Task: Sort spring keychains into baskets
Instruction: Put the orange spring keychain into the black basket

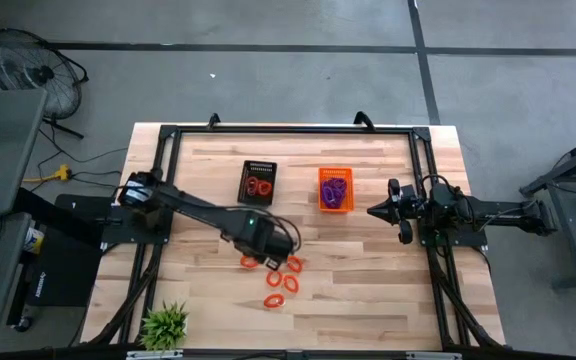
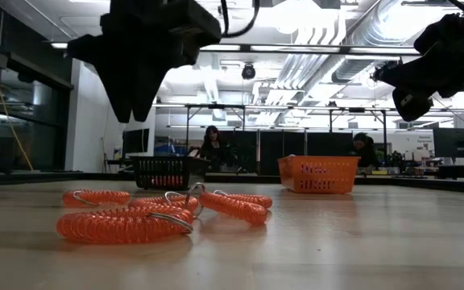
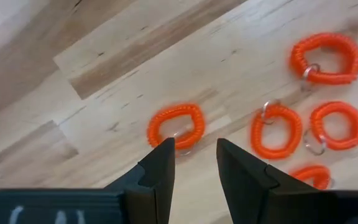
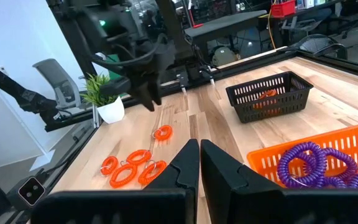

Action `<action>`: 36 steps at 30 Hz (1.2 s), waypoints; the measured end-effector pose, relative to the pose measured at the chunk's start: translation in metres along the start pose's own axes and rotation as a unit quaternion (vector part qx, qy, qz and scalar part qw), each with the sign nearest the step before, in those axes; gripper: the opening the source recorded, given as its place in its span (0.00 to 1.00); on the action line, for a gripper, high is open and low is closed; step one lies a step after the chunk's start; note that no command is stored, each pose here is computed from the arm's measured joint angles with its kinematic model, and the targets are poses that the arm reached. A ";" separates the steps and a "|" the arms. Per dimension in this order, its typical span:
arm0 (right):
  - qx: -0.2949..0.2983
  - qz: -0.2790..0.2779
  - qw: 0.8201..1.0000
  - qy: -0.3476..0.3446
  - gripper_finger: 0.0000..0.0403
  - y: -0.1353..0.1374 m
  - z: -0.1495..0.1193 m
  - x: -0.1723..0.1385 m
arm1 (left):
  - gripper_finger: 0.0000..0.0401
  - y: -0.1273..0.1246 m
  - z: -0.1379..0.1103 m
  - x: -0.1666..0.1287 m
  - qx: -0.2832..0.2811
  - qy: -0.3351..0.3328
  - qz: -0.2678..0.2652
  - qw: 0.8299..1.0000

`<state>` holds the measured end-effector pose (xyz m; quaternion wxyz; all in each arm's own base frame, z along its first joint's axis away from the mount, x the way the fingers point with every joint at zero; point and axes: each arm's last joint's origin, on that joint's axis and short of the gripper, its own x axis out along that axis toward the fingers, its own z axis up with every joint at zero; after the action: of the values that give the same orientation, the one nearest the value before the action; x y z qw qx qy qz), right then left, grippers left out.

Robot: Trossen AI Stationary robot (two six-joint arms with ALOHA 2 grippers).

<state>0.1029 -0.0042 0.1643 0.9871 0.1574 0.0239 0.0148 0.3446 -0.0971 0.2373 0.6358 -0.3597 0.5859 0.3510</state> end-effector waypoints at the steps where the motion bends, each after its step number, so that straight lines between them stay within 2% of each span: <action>1: 0.000 0.000 1.000 0.000 0.03 0.000 0.000 0.000 | 0.29 -0.001 -0.003 0.000 -0.005 -0.004 -0.003 1.000; 5: 0.000 0.000 1.000 0.000 0.03 0.000 0.000 0.000 | 0.29 -0.004 -0.011 0.000 0.000 -0.019 -0.003 1.000; 9: 0.000 0.000 1.000 0.000 0.03 0.000 0.000 0.000 | 0.29 -0.001 -0.017 0.012 0.044 -0.025 0.006 0.999; 15: 0.000 0.000 1.000 0.000 0.03 0.000 0.000 0.000 | 0.29 0.018 -0.020 0.040 0.091 0.037 0.053 0.994; 19: 0.000 0.000 1.000 0.000 0.03 0.000 0.000 0.000 | 0.29 0.022 -0.022 0.052 0.108 0.060 0.046 0.991; 23: 0.000 0.000 1.000 0.000 0.03 0.000 0.000 0.000 | 0.29 0.018 -0.023 0.058 0.125 0.064 0.012 0.990; 26: 0.000 0.000 1.000 0.000 0.03 0.000 0.000 0.000 | 0.29 0.018 -0.022 0.063 0.121 0.054 0.002 0.991; 36: 0.000 0.000 1.000 0.000 0.03 0.000 0.000 0.000 | 0.29 0.021 -0.019 0.067 0.085 0.029 0.021 0.996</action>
<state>0.1029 -0.0042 0.1643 0.9871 0.1573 0.0240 0.0150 0.3210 -0.1016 0.1689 0.6394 -0.3016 0.6391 0.3030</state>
